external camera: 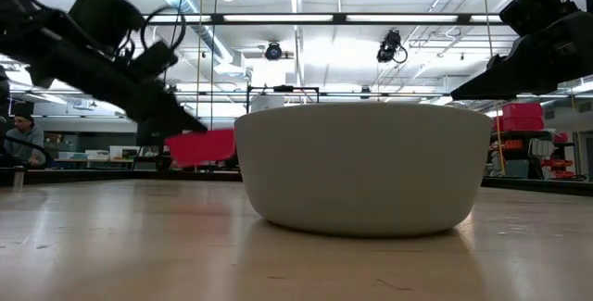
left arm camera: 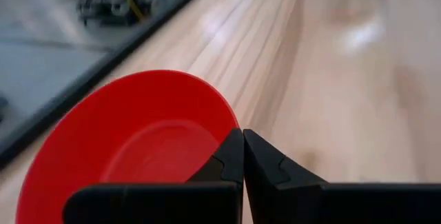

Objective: Nest bowls inside each other
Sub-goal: Stack the red bowl on top of the yellow bowl

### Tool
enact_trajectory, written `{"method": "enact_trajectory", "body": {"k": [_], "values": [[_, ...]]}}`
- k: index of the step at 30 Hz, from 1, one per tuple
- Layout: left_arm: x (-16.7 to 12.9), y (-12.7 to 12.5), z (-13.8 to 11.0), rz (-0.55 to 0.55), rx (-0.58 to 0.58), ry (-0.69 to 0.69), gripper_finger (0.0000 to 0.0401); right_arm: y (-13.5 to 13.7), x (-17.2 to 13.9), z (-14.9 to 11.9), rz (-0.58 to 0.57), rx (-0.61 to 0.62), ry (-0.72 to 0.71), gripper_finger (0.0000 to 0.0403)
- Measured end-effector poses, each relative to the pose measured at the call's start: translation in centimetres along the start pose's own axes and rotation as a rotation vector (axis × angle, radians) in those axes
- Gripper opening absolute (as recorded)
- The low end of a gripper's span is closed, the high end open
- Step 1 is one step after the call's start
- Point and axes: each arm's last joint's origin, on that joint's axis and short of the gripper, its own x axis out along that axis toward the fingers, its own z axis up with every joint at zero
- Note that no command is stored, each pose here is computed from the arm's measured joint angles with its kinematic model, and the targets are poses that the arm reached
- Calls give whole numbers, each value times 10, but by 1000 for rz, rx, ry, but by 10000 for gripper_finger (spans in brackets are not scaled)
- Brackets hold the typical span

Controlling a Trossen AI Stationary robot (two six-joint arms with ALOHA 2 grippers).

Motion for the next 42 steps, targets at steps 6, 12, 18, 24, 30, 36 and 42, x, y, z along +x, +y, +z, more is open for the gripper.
{"method": "enact_trajectory", "body": {"k": [6,12,18,24,30,36,42], "values": [[-4,-25,36,-94,30,-170,1,0,0,0,1,4,0,191],[-11,-49,59,-157,79,-250,1,5,-3,2,30,-49,-30,202],[-15,-56,63,-181,97,-251,1,9,-20,21,75,-92,-207,212],[-15,-57,62,-194,82,-238,0,2,-49,26,71,-102,-287,220],[-18,-62,63,-222,80,-251,0,-10,-71,16,99,-83,-286,228],[-22,-68,63,-288,54,-262,0,-17,-84,8,112,-63,-289,236],[-20,-84,64,-382,61,-253,0,-17,-87,6,124,-54,-291,246]]}}
